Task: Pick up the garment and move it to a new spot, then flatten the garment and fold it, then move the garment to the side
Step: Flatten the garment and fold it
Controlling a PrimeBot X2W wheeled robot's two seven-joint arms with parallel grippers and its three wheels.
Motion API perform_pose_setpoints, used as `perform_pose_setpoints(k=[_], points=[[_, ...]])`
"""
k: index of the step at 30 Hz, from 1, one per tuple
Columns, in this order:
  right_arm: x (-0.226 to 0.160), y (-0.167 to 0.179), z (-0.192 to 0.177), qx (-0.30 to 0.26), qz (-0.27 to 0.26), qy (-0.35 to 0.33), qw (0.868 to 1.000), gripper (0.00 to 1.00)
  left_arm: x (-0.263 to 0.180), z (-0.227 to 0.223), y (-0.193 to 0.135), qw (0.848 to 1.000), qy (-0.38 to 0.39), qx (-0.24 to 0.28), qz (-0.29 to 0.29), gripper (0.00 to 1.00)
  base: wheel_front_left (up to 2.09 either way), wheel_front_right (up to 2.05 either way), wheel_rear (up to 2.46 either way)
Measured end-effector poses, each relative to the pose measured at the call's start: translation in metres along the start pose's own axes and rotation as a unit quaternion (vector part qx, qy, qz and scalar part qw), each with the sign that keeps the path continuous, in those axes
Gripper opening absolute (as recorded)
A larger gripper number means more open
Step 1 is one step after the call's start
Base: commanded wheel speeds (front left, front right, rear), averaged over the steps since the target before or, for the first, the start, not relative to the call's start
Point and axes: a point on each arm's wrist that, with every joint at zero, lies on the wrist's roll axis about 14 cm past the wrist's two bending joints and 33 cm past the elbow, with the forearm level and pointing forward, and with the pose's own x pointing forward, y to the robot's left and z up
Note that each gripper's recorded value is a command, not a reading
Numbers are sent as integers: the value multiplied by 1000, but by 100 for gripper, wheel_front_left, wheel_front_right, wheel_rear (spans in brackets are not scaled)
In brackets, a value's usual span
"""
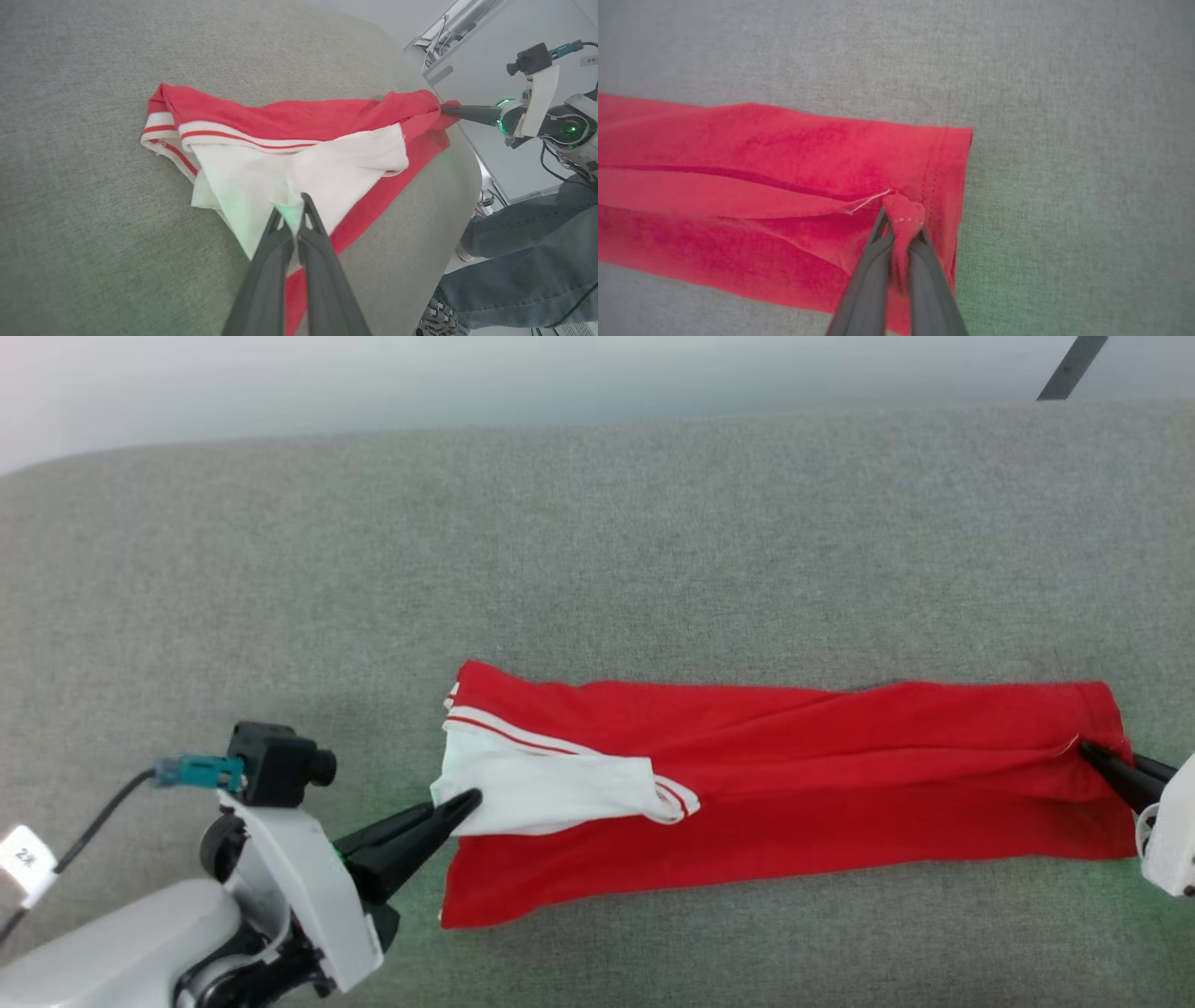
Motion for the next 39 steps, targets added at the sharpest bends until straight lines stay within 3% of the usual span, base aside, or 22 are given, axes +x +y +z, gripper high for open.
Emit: perform_pose_setpoints(k=[11, 12, 13, 14, 15, 16, 17, 24, 29, 39], points=[[36, -3, -19, 26, -19, 10, 999, 0, 29, -39, 39, 998, 37, -22, 46, 0, 0, 0, 0], [37, -2, -18, 25, -19, 9, 999, 0, 30, -41, 42, 998, 40, -18, 50, 21, 0, 0, 0], [39, -1, -17, 23, -18, 7, 1000, 21, 31, -42, 43, 998, 41, -17, 50, 39, 0, 0, 0], [40, 0, -16, 19, -17, 4, 1000, 45, 33, -43, 42, 998, 39, -19, 49, 46, 0, 0, 0], [40, 2, -14, 17, -15, 2, 1000, 79, 34, -42, 40, 998, 36, -20, 47, 51, 0, 0, 0], [41, 2, -13, 16, -14, 1, 1000, 100, 35, -41, 39, 998, 31, -19, 46, 73, 0, 0, 0], [41, 3, -11, 15, -12, -3, 1000, 100, 35, -39, 38, 998, 26, -16, 45, 99, 0, 0, 0], [26, 7, 4, 25, 3, -25, 999, 100, 24, -18, 29, 998, -34, -7, 50, 100, 0, 0, 0], [13, -4, 10, 38, -7, -31, 999, 100, 3, -10, 37, 993, -80, -24, 85, 100, 0, 0, 0], [8, -9, -17, 72, -14, 28, 997, 100, -51, -19, 45, 962, -196, -86, 169, 100, 0, 0, 0]])
